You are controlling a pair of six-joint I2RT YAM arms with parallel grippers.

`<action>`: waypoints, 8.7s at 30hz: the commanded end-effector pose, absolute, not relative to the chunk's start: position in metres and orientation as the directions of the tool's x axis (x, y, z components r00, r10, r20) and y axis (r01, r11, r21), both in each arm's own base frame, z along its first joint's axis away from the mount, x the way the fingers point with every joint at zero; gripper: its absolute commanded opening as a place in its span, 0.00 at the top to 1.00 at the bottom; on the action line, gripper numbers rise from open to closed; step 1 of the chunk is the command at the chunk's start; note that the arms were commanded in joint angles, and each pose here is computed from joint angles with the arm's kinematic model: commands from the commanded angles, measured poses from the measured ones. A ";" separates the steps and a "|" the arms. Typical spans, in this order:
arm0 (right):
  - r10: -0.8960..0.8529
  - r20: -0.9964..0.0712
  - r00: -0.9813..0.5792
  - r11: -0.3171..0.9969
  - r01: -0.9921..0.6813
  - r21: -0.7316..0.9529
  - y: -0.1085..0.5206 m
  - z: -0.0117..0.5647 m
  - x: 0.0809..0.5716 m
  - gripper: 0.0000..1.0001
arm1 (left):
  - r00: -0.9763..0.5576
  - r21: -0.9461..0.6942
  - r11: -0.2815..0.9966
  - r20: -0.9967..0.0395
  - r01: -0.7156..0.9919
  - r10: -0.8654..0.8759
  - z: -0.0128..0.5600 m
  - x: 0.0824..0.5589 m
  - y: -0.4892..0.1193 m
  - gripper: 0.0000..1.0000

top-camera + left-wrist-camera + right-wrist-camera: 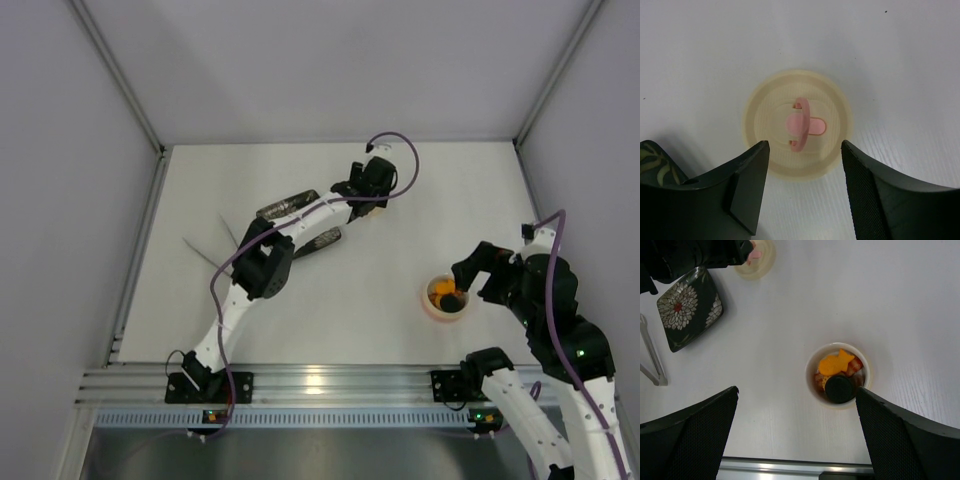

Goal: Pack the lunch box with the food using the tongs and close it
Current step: Pick up the box lid from the center of the board, then close the box lid on the packing box.

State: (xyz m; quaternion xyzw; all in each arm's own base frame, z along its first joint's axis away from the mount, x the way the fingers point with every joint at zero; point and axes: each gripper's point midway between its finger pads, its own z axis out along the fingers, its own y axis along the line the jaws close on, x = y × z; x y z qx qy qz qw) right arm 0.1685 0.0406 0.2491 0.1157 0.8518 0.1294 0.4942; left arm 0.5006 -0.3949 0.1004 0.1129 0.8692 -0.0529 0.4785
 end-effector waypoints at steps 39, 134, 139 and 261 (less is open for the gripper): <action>0.317 -0.821 -0.474 0.942 0.060 0.329 0.039 0.253 0.167 0.00 | -0.475 -0.004 0.984 -0.876 0.177 0.082 0.088 0.531 -0.398 0.66; 0.362 -0.866 -0.345 0.932 0.126 0.339 0.014 0.321 0.138 0.00 | -0.281 0.012 0.608 -0.879 0.794 0.385 0.145 0.190 -0.574 1.00; 0.361 -0.866 -0.346 0.932 0.127 0.339 0.014 0.320 0.138 0.01 | -0.279 0.034 0.615 -0.870 0.788 0.406 0.132 0.193 -0.574 1.00; 0.359 -0.857 -0.371 0.933 0.136 0.332 0.016 0.305 0.144 0.00 | -0.220 0.160 0.499 -0.754 0.852 0.619 0.084 0.198 -0.558 0.42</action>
